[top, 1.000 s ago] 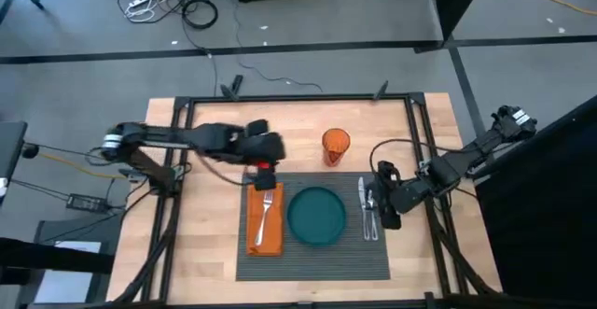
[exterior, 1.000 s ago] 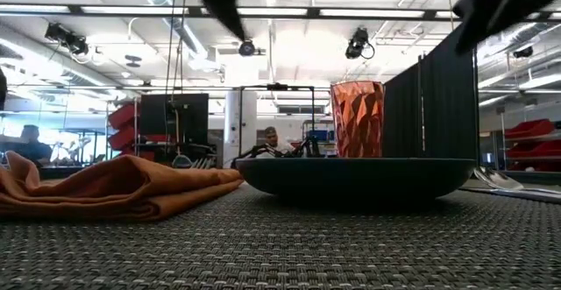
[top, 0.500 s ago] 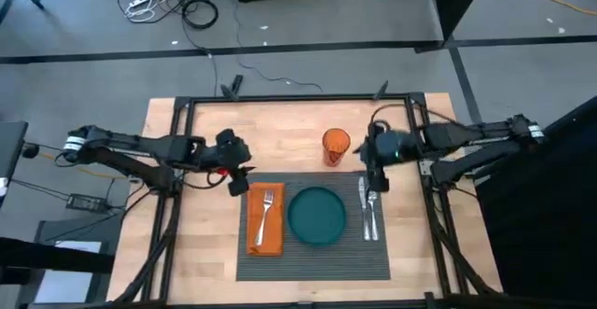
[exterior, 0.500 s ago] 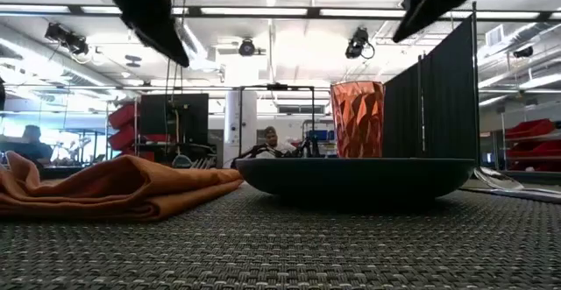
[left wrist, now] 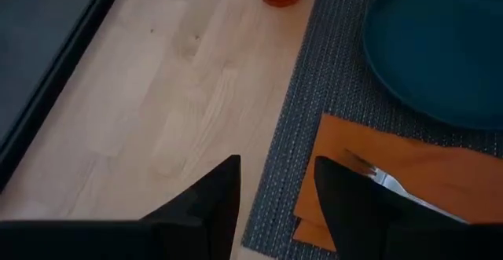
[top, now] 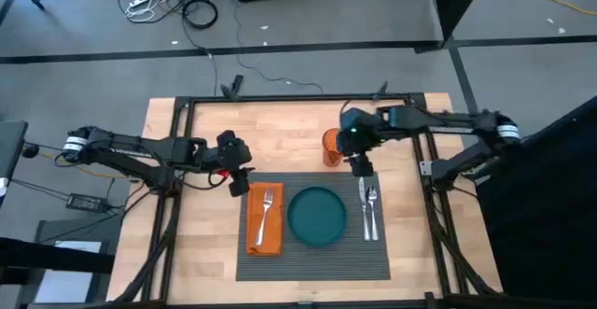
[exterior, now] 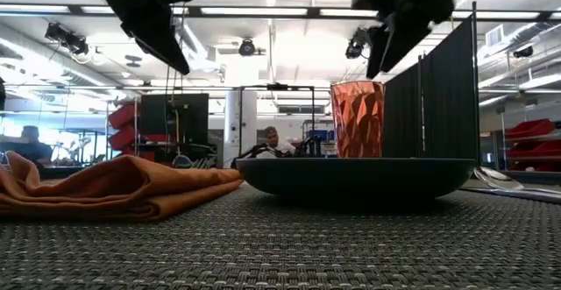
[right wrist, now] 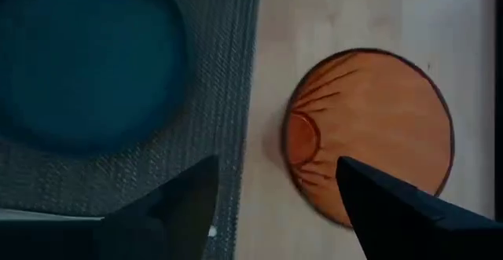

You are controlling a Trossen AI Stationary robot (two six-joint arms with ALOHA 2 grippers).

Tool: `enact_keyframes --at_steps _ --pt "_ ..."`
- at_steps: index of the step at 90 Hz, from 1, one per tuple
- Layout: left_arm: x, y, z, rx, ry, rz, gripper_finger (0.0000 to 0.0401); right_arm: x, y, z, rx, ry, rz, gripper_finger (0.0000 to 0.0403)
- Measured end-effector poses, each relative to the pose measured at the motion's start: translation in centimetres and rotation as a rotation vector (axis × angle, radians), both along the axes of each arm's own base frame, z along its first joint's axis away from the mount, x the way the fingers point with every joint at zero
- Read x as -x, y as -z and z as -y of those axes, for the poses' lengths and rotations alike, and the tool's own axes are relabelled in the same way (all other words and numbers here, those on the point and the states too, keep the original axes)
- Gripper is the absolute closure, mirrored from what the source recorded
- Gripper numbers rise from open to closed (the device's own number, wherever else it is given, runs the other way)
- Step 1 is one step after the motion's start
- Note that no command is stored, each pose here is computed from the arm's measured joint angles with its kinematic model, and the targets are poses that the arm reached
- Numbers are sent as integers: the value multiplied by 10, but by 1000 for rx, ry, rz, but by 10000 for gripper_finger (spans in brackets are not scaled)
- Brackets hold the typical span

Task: Set table place
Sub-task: Put the orange cup to the top left of the black placemat

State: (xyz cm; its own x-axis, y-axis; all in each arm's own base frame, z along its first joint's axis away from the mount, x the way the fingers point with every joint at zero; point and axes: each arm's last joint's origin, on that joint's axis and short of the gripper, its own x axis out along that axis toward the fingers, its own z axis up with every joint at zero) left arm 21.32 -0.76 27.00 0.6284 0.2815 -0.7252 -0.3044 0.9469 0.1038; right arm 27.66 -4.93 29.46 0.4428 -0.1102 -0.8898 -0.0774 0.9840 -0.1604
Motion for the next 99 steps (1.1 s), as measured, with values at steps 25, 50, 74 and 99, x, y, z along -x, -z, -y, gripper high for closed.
enact_keyframes --at_steps 25,50,74,99 --pt "-1 0 0 -9 11 3 254 -22 29 14 -16 4 -144 243" --pt "-1 0 0 -24 25 -4 254 -9 22 9 -22 -20 -197 393" --pt "-1 0 0 -27 28 -5 254 45 -11 2 -104 148 -281 402" --pt "-1 0 0 -26 26 -4 254 51 -10 9 -113 209 -240 403"
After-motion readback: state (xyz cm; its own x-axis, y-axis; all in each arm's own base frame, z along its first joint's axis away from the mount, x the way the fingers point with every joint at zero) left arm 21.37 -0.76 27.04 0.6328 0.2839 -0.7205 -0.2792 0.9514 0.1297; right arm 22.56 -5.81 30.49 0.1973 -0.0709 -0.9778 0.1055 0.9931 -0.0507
